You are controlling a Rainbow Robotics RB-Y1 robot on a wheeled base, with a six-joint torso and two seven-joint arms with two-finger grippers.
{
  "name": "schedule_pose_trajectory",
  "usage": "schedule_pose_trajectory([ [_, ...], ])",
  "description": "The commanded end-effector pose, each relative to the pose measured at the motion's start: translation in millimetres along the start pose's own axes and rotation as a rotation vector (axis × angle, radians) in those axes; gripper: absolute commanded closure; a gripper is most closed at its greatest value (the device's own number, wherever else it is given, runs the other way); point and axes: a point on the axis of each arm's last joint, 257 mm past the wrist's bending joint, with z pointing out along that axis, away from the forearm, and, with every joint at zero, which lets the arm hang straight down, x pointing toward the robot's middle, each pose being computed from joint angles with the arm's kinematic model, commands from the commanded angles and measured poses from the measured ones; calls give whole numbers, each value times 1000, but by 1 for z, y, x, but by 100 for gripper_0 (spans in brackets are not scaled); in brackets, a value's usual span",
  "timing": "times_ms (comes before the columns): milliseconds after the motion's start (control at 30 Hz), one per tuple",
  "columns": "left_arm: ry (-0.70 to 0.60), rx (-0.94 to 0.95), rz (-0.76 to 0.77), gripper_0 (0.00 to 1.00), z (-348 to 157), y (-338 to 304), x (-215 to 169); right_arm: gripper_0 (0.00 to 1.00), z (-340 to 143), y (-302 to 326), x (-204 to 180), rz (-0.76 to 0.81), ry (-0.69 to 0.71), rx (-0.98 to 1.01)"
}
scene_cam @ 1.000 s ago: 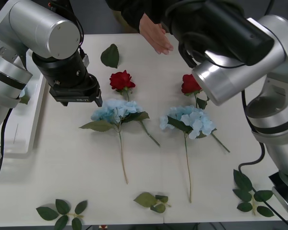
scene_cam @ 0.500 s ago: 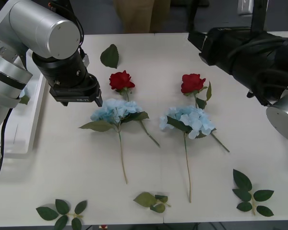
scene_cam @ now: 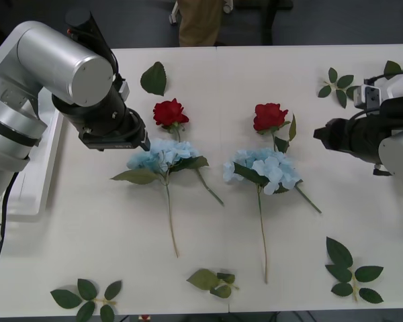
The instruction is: Place the red flowers into the right box and the blue flowers into the left box. If a person shows an open palm, hand one flower to the person first, then continue sorting.
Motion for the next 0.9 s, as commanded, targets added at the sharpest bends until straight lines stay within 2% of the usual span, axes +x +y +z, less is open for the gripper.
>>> schedule_pose_trajectory([
  [33,-15,-6,118,0,28,-23,18,14,17,-9,-7,-126,20,0],
  [133,-35,-49,159,0,44,-28,25,13,25,26,-8,-133,35,-87],
  [233,-46,-64,152,0,59,-38,35,14,23,68,-29,-140,-5,-153],
  [433,-42,-75,156,0,70,-57,52,14,22,112,-39,-208,-30,-190],
  [600,-44,-86,154,0,75,-69,67,14,43,126,-25,-302,-29,-158],
  [900,-53,-115,184,0,79,-83,97,14,81,118,-2,-356,-47,-132],
])
